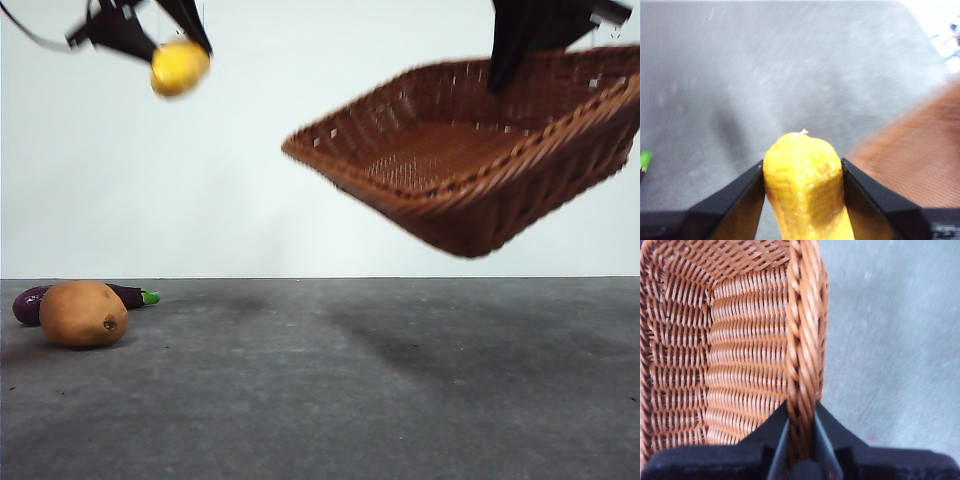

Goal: Help me put the vegetables on the table into the basket

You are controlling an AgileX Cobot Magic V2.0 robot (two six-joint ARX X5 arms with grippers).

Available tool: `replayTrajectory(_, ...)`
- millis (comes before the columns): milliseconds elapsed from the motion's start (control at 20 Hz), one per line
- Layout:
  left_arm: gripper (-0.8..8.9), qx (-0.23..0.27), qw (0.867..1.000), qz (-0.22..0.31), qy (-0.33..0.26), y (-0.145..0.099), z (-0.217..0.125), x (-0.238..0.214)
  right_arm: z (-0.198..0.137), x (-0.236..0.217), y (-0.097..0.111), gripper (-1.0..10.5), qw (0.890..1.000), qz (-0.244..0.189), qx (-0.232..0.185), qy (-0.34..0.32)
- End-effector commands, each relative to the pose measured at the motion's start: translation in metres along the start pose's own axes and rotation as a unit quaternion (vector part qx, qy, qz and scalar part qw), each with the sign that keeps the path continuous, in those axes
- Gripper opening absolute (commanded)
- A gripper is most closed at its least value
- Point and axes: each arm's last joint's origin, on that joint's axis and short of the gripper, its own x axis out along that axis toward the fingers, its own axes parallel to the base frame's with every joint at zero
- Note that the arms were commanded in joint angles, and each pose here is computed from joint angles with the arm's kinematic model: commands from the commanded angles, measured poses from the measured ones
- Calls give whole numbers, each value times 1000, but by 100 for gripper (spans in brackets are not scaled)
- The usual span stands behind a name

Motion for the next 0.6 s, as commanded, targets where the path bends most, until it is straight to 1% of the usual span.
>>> replayTrajectory(50,-8,18,999,-25,12,-7,-21,-14,4,16,-1,-12,1000,17,24,5)
replayTrajectory(150,-8,20,999,-35,13,-10,-48,-23,5,28,-1,-12,998,41,37,14)
replayTrajectory(250,-8,4,998,-54,14,-12,-83,-27,7,38,-1,-12,997,51,47,20)
replayTrajectory(350,-8,-23,997,-71,1,-12,-113,-28,8,49,6,-12,997,59,50,25)
replayTrajectory(450,-8,-56,992,-108,-19,-16,-132,-27,8,59,13,-12,996,65,48,35)
replayTrajectory(500,-8,-63,990,-127,-23,-20,-137,-26,8,64,18,-12,996,70,45,39)
replayTrajectory(600,-8,-60,988,-141,-16,-32,-143,-21,9,73,31,-12,995,80,41,41)
